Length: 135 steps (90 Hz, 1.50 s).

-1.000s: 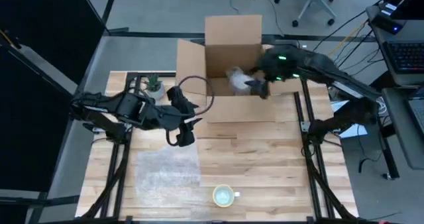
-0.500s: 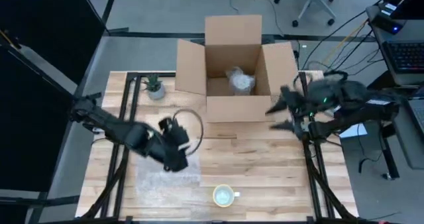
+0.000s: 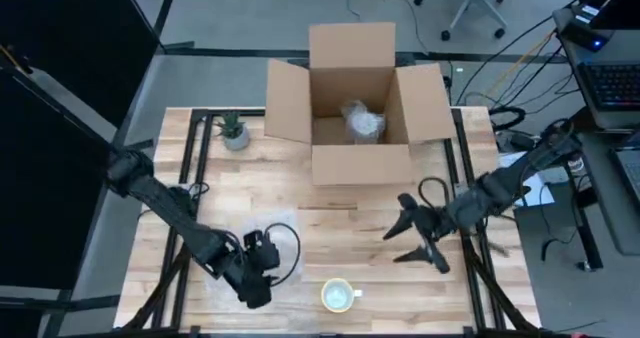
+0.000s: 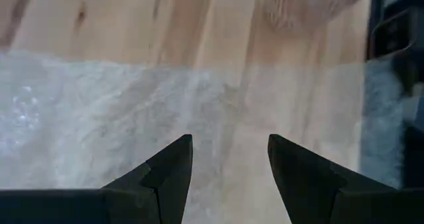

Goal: Wrap mug
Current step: Wrap the orange patterned mug with bubble wrap

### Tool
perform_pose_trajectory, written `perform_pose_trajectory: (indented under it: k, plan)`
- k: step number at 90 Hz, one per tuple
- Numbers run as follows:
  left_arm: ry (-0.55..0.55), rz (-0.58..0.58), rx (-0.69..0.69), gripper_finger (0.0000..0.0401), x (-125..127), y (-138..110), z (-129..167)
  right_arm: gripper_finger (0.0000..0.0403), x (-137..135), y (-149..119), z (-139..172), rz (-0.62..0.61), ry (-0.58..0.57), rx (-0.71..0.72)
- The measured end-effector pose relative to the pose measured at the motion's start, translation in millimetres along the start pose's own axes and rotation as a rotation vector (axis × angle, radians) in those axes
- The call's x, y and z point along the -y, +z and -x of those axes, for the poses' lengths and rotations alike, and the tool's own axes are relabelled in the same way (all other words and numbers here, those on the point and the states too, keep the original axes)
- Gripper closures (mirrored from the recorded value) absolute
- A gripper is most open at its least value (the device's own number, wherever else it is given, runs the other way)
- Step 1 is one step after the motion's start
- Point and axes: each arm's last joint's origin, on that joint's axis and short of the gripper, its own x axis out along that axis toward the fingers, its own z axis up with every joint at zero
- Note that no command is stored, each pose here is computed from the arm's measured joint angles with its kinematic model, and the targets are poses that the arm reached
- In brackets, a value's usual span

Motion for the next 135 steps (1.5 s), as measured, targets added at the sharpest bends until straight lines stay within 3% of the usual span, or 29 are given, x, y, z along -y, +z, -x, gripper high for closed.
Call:
perform_pose_trajectory:
  k: [12, 25, 47, 77, 108, 120, 135]
  plan:
    - [-0.008, -0.047, -0.046, 0.0215, 6, -4, -23, 0.0154, -20, -12, -13, 0.009, -0.049, -0.003]
    - [0.002, -0.052, -0.065, 0.0215, 10, -8, -43, 0.0154, -33, -30, -34, 0.009, -0.183, -0.024]
    - [0.059, -0.051, -0.113, 0.0215, 6, -13, -69, 0.0154, -39, -63, -79, 0.026, -0.381, -0.053]
    - [0.047, 0.009, -0.116, 0.0215, 0, 0, -70, 0.0154, -31, -88, -128, 0.033, -0.476, -0.05]
    - [0.14, -0.014, -0.145, 0.0216, -21, 8, -74, 0.0154, -14, -92, -146, 0.014, -0.563, -0.028]
    - [0.144, -0.051, -0.145, 0.0243, -21, 8, -76, 0.0154, -6, -84, -148, 0.028, -0.6, 0.009]
    - [0.148, -0.073, -0.148, 0.0308, -23, 9, -79, 0.0154, 2, -79, -150, 0.065, -0.635, 0.018]
